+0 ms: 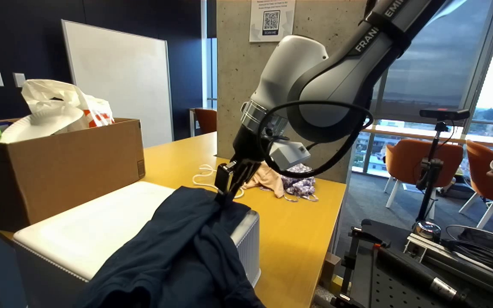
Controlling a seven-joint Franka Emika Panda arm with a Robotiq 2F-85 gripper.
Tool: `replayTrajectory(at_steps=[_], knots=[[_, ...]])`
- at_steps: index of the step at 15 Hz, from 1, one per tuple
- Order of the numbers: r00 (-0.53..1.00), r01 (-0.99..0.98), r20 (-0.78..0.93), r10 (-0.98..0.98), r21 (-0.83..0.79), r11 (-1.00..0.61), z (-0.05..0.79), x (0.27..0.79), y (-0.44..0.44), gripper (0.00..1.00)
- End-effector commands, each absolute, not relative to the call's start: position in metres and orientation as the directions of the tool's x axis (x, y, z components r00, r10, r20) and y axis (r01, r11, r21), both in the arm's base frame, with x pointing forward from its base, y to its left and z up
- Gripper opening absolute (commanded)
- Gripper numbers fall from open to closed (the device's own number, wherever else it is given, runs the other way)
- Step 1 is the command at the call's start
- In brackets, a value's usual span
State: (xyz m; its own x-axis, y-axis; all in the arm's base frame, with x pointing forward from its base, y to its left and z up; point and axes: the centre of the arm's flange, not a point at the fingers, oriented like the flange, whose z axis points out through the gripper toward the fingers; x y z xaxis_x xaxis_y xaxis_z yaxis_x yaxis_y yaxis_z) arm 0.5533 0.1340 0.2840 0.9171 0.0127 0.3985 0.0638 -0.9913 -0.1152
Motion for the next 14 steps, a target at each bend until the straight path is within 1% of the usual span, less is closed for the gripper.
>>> replayTrajectory(at_steps=[1, 2, 3, 4, 6, 9, 14], knots=[[0.906, 0.077, 0.424, 0.019, -0.121, -0.99, 0.286, 0.556, 0.133, 0.12], [0.904, 0.078, 0.426, 0.02, -0.121, -0.99, 0.288, 0.555, 0.134, 0.05], [0.904, 0.078, 0.427, 0.019, -0.122, -0.99, 0.291, 0.554, 0.135, 0.01], [0.904, 0.079, 0.428, 0.02, -0.121, -0.989, 0.296, 0.552, 0.138, 0.0], [0.899, 0.091, 0.438, 0.029, -0.121, -0.989, 0.31, 0.553, 0.145, 0.0], [0.886, 0.111, 0.46, 0.05, -0.106, -0.988, 0.328, 0.566, 0.154, 0.01], [0.871, 0.149, 0.482, 0.1, -0.063, -0.987, 0.339, 0.618, 0.16, 0.01]])
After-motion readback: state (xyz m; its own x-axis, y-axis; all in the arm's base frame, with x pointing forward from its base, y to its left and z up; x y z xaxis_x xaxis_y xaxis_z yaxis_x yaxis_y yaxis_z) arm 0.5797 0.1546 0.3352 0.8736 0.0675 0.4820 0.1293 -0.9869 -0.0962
